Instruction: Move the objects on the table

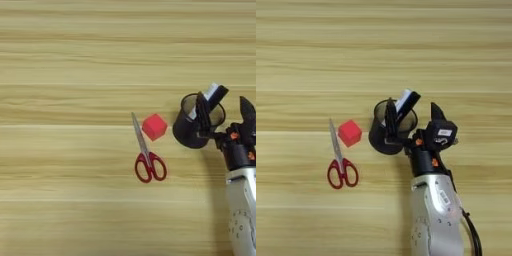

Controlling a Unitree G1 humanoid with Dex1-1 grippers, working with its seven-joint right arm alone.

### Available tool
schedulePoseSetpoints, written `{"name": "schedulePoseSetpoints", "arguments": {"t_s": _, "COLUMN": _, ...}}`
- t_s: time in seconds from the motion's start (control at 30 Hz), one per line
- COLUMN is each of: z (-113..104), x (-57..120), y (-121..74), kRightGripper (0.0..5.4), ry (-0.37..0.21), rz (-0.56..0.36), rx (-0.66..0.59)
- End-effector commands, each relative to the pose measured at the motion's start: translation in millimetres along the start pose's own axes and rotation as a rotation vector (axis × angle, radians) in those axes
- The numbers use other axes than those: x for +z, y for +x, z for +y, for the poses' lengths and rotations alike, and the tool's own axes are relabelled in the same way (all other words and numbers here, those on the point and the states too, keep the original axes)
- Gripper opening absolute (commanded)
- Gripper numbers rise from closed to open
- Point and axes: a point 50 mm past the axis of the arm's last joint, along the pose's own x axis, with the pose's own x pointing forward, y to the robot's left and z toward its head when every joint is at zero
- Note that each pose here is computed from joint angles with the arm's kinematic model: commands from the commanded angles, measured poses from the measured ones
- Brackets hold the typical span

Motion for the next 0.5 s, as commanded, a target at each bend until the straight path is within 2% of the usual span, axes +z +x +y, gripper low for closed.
{"name": "schedulePoseSetpoints", "arguments": {"t_s": 0.03, "z": -0.6, "x": 22.9, "y": 11.2, "kRightGripper": 5.39, "ry": -0.003, "rz": -0.085, "rx": 0.028}}
{"name": "schedulePoseSetpoints", "arguments": {"t_s": 0.27, "z": -0.6, "x": 26.4, "y": 11.7, "kRightGripper": 5.39, "ry": 0.068, "rz": -0.057, "rx": 0.037}}
{"name": "schedulePoseSetpoints", "arguments": {"t_s": 0.5, "z": 5.7, "x": 41.6, "y": 11.0, "kRightGripper": 5.39, "ry": 0.116, "rz": -0.051, "rx": 0.068}}
